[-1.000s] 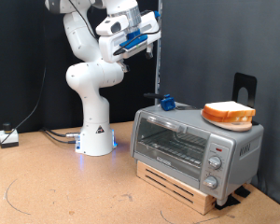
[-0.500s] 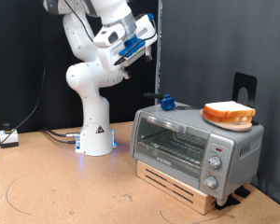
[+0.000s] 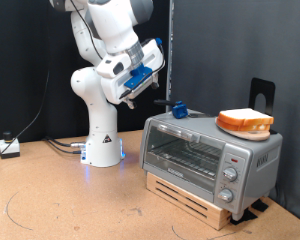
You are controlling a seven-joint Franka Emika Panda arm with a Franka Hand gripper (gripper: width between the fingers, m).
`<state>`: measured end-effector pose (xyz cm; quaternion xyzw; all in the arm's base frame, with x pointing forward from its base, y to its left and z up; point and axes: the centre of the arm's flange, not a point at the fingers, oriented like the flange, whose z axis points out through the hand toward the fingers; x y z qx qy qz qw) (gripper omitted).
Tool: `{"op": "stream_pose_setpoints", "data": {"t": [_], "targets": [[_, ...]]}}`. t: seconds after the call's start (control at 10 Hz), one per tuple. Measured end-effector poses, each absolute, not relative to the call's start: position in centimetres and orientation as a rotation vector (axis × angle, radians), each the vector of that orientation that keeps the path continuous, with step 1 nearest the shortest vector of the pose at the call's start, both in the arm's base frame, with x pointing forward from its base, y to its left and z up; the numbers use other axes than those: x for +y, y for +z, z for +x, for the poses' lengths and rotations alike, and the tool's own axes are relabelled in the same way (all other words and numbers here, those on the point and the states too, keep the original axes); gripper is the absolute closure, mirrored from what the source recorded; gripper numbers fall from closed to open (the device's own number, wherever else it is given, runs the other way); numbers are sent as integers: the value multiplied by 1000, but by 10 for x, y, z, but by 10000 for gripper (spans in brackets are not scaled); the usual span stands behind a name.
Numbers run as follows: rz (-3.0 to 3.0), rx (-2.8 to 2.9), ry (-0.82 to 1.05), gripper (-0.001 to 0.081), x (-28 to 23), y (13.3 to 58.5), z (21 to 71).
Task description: Make a piece of toast with the oven
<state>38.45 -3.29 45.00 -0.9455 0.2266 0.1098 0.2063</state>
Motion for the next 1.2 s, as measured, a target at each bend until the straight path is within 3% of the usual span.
{"op": "stream_pose_setpoints", "data": {"t": [0.4, 0.7, 1.2], "targets": [[-2605, 508, 495, -1, -27, 439, 371], [-2694, 556, 372, -1, -6, 395, 369], [-2737, 594, 335, -1, 24, 341, 364]]}}
